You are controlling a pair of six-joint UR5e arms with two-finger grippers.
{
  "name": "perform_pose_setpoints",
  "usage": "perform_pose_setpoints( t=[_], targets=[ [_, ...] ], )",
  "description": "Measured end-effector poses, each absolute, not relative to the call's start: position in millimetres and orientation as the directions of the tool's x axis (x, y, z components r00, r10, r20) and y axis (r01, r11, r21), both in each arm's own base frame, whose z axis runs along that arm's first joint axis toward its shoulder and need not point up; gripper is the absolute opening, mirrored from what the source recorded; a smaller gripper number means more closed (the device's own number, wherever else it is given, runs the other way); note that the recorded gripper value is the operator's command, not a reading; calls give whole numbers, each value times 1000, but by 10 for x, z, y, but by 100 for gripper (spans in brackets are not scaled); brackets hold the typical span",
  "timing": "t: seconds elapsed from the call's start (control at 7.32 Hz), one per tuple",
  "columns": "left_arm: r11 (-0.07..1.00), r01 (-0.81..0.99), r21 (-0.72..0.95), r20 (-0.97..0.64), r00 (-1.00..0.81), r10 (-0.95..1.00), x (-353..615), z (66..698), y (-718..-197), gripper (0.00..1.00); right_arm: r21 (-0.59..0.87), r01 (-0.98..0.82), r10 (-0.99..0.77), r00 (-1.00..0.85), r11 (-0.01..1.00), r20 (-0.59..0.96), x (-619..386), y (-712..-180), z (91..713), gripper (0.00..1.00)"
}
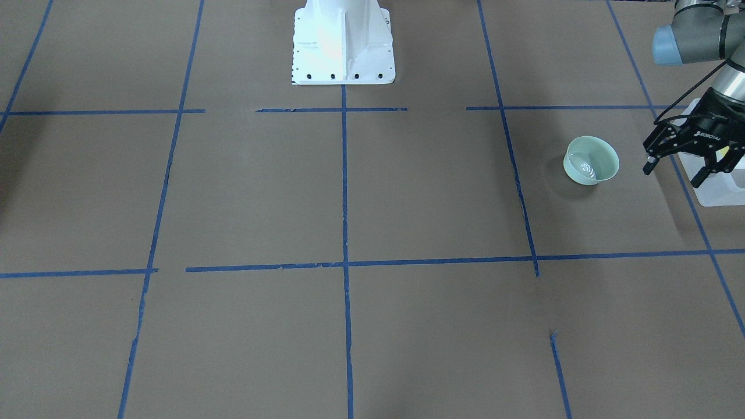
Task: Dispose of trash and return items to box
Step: 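Grip the green bowl rim with left gripper while right drops cloth in pink box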
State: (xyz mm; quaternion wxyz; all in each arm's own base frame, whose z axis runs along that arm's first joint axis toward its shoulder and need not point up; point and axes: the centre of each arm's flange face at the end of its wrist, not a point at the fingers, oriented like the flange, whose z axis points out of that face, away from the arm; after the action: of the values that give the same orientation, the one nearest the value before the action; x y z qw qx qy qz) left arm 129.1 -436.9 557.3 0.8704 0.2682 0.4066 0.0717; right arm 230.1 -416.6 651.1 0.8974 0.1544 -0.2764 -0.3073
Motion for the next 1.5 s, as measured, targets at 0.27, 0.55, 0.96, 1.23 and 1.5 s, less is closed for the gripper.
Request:
perform_pose_setpoints(
  t=[0.27, 0.55, 0.96, 1.23, 1.5],
  targets=[
    [853, 93, 513, -682, 648, 339, 1367, 5648, -4261, 100, 444, 345, -545, 689, 827, 479, 2211, -4129, 6992, 100],
    [865, 98, 492, -694, 644, 322, 1581, 5728, -4113, 99, 425, 220, -445, 702, 878, 556, 1934, -4222, 7014, 100],
    [878, 98, 469, -701, 646, 303, 1914, 6112, -3749, 95, 349, 47, -280, 703, 936, 654, 1419, -4454, 6233, 97],
    [892, 95, 443, -706, 649, 282, 2058, 6280, -3557, 12, 274, -11, -193, 682, 962, 706, 815, -4395, 5689, 97],
    [904, 109, 412, -736, 625, 260, 2196, 6286, -3450, 0, 266, -12, -189, 675, 964, 713, 601, -4313, 5559, 98]
  ],
)
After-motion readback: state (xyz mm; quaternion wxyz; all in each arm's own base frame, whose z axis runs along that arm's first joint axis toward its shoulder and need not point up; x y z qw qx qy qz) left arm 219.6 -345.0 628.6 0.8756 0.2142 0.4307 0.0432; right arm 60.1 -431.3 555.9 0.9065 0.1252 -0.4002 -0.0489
